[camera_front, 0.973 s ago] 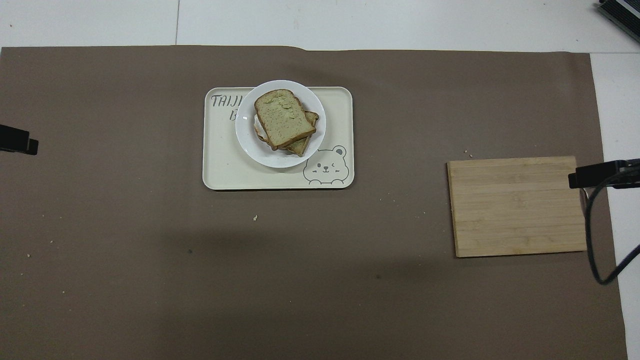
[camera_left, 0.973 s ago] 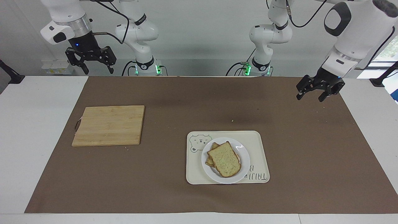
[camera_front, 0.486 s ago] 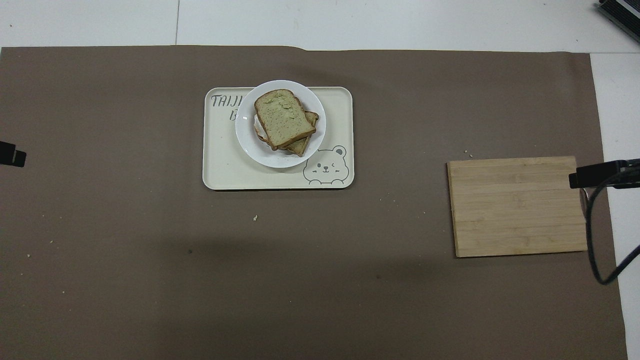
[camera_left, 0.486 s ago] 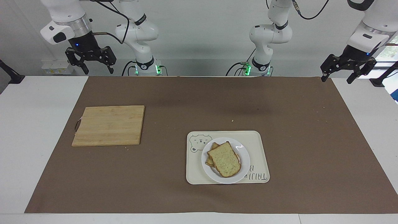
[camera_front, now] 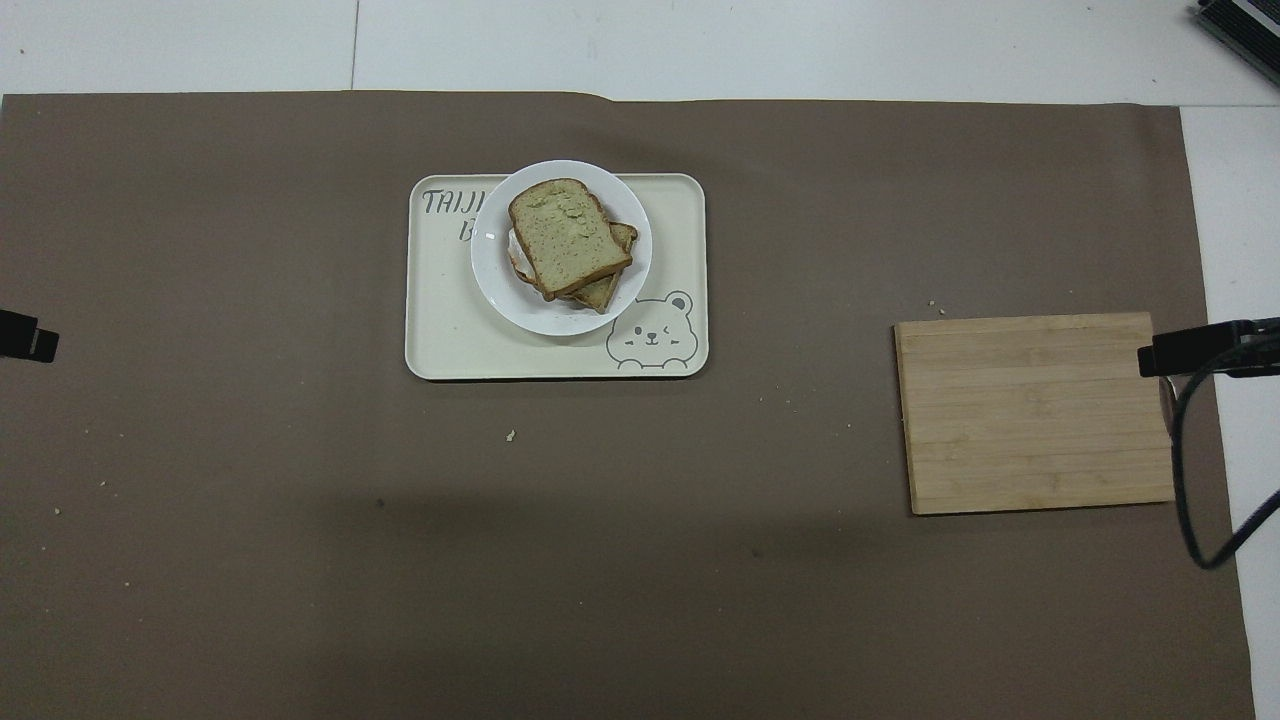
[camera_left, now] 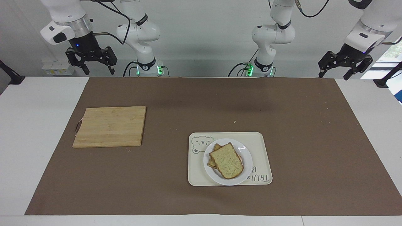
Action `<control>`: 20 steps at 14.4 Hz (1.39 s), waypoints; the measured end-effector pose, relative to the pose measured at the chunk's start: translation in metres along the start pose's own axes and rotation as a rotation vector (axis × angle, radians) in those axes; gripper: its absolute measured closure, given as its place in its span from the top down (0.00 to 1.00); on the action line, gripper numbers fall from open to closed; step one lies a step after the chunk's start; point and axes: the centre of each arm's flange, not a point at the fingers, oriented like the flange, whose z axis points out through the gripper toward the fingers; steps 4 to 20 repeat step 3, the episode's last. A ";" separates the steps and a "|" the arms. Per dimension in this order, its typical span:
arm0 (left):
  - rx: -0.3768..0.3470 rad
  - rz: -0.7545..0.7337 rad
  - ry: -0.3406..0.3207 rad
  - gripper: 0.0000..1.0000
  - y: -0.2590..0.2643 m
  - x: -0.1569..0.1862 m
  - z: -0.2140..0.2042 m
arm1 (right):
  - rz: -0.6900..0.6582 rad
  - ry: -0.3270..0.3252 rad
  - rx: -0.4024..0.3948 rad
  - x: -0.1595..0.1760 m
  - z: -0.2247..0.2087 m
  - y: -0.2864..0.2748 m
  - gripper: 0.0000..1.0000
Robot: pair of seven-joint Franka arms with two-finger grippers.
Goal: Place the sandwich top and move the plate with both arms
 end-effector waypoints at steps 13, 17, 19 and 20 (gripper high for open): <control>-0.001 0.007 -0.006 1.00 0.002 0.000 0.003 | 0.000 0.000 0.000 0.000 0.000 0.000 1.00; -0.001 0.007 -0.006 1.00 0.002 0.000 0.003 | 0.000 0.000 0.000 0.000 0.000 0.000 1.00; -0.001 0.007 -0.006 1.00 0.002 0.000 0.003 | 0.000 0.000 0.000 0.000 0.000 0.000 1.00; -0.001 0.007 -0.006 1.00 0.002 0.000 0.003 | 0.000 0.000 0.000 0.000 0.000 0.000 1.00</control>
